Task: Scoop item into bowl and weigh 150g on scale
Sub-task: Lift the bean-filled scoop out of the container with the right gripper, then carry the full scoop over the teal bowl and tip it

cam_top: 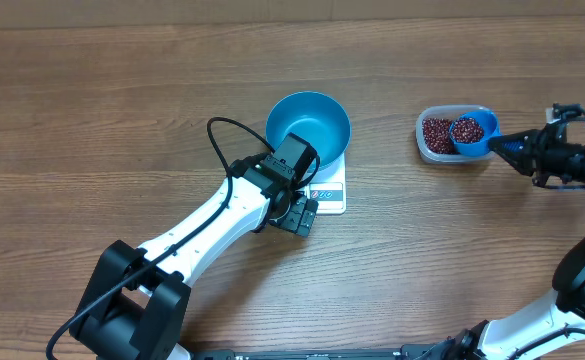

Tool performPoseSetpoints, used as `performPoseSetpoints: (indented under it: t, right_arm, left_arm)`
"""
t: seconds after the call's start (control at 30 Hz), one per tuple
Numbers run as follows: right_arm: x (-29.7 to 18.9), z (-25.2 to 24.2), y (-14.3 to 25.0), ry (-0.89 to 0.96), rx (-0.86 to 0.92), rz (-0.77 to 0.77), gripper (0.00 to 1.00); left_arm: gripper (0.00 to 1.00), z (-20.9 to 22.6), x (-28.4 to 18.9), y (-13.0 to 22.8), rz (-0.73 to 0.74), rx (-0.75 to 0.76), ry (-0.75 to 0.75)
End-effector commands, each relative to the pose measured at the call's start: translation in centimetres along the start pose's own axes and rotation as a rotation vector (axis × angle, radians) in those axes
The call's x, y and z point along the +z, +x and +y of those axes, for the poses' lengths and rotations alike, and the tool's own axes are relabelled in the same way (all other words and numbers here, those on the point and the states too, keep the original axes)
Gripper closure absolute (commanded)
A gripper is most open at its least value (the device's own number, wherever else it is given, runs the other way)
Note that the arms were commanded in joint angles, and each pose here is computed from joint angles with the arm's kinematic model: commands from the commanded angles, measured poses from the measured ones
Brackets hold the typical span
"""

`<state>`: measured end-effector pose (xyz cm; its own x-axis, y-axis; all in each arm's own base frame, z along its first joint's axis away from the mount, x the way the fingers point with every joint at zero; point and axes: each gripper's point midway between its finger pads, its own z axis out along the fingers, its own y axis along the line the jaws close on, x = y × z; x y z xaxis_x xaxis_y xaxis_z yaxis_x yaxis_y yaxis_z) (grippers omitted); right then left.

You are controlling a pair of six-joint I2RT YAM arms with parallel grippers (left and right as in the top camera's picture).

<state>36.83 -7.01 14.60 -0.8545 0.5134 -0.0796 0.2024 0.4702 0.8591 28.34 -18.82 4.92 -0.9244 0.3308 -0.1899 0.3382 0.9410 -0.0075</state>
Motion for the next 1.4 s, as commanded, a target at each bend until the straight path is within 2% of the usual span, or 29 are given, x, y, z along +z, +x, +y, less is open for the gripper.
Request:
performPoseSetpoints:
  t: [0.0,0.27,0.67,0.9,1.37]
  right_arm:
    - [-1.5,3.4,-1.6,-0.043,-0.147,-0.031,0.96]
    - [-0.9,8.7,-0.4,-0.052,-0.279,0.055,0.96]
    - [8.3,17.4,5.7,-0.113,-0.599,0.292,0.96]
    - [13.5,17.1,7.7,0.085,-0.844,0.351,0.96]
    - [18.0,18.0,9.3,0.369,-1.235,0.349,0.96]
  left_arm:
    - [0.0,0.3,-0.3,0.1,-0.012,-0.005,-0.014]
    - [0.0,0.3,-0.3,0.1,-0.012,-0.005,-0.014]
    - [0.0,0.3,-0.3,0.1,-0.009,-0.004,-0.015]
    - [0.0,0.3,-0.3,0.1,-0.009,-0.004,-0.015]
    - [0.0,0.3,-0.3,0.1,-0.01,-0.005,-0.015]
